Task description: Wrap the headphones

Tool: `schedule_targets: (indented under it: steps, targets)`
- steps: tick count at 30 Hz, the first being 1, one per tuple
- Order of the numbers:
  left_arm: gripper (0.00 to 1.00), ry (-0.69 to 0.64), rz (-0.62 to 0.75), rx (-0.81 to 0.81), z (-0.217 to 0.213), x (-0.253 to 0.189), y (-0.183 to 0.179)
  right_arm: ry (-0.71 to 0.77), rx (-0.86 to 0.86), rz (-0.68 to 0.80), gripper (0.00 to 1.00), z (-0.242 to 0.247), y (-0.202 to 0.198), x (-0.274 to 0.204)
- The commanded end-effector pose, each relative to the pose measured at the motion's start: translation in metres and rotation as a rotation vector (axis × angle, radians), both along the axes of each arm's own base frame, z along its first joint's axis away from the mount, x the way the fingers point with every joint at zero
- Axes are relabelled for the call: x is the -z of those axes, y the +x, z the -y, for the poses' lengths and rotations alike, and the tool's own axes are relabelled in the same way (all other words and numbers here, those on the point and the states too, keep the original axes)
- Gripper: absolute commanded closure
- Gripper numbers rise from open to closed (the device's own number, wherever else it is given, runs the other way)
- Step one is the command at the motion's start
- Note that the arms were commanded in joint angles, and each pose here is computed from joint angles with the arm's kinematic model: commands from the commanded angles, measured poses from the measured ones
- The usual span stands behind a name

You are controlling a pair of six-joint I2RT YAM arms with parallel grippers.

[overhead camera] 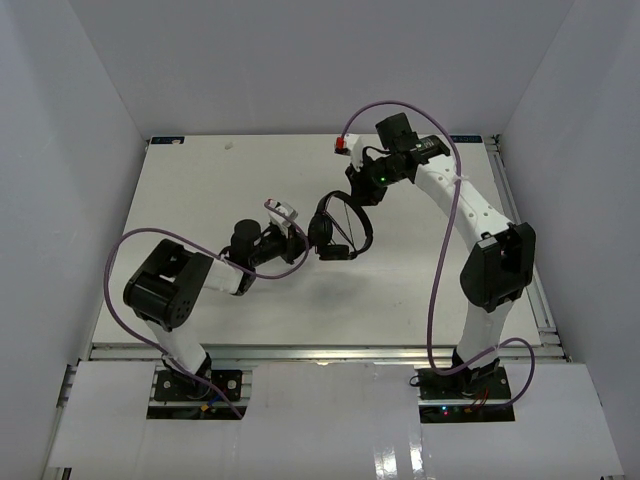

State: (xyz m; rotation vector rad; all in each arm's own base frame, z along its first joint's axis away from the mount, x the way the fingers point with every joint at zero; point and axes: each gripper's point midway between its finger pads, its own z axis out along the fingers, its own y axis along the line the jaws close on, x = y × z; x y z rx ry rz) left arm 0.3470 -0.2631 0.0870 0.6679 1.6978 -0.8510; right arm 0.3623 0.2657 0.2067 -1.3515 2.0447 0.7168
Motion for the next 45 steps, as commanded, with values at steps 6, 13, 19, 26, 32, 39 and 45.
schedule_targets:
  steps: [6,13,19,26,32,39,45]
  targets:
    - [1.00,-0.020,0.027,0.055,0.001,-0.007,0.029,-0.120,0.006,0.131,0.92,-0.002,0.035,0.033]
    - [1.00,0.021,-0.001,0.047,-0.007,-0.002,0.067,-0.222,-0.045,0.185,0.92,-0.013,0.053,0.059]
    - [1.00,0.046,-0.030,0.036,-0.011,0.003,0.094,-0.295,-0.024,0.217,0.92,-0.020,0.075,0.083]
    - [1.00,0.065,-0.052,0.007,-0.018,0.006,0.113,-0.389,0.087,0.296,0.92,-0.012,0.108,0.095]
    - [1.00,0.078,-0.068,-0.008,-0.016,0.002,0.139,-0.447,0.162,0.318,0.92,-0.004,0.124,0.100]
    - [1.00,0.060,-0.104,-0.004,-0.004,0.002,0.174,-0.500,0.237,0.324,0.92,0.012,0.138,0.107]
    - [1.00,0.027,-0.128,-0.023,0.001,0.006,0.190,-0.494,0.309,0.296,0.92,0.028,0.150,0.112]
